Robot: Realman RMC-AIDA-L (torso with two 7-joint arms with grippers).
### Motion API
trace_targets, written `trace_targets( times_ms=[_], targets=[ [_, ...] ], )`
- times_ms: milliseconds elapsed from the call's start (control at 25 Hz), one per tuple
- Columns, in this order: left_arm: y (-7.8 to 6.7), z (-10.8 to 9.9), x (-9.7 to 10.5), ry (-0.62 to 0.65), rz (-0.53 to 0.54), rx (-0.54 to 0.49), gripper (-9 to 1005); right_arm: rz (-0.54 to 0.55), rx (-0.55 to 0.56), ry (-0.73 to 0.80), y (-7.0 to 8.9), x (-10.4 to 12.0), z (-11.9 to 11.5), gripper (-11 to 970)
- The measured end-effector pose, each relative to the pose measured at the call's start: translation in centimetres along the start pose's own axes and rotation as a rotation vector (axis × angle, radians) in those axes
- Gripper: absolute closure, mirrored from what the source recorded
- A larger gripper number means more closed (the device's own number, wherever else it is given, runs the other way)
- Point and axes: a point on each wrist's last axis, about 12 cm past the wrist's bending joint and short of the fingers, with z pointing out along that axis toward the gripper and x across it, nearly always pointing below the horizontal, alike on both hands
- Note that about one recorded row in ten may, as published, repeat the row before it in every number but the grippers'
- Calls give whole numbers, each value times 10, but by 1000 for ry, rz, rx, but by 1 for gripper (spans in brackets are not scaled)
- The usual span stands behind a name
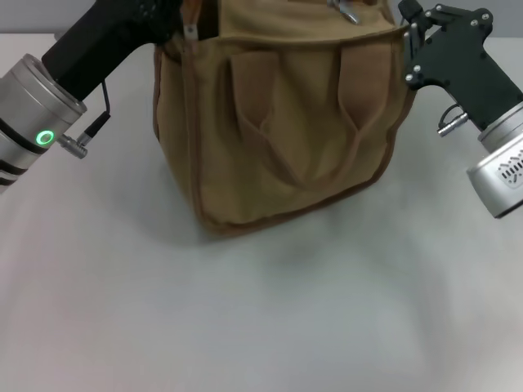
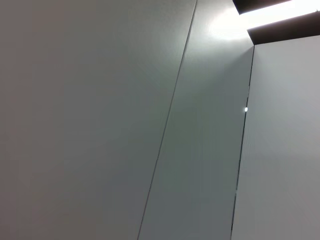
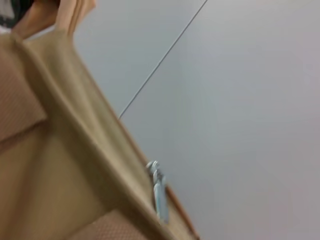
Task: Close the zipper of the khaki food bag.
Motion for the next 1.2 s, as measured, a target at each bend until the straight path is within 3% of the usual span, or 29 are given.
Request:
trace_targets(
  times_ms=[200, 440, 840, 1200],
  targets=[
    [-2, 5, 2, 5, -11, 16, 915, 94, 58, -94, 10, -16, -4, 940],
    [-3, 8, 3, 4, -15, 25, 913, 165, 36, -129, 17, -24, 5, 922],
    [-4, 14, 3, 7, -17, 41, 911, 168, -66, -111, 26, -26, 21, 628],
    [-5, 21, 2, 13, -14, 67, 909, 179, -102, -117, 29, -29, 26, 624]
  ],
)
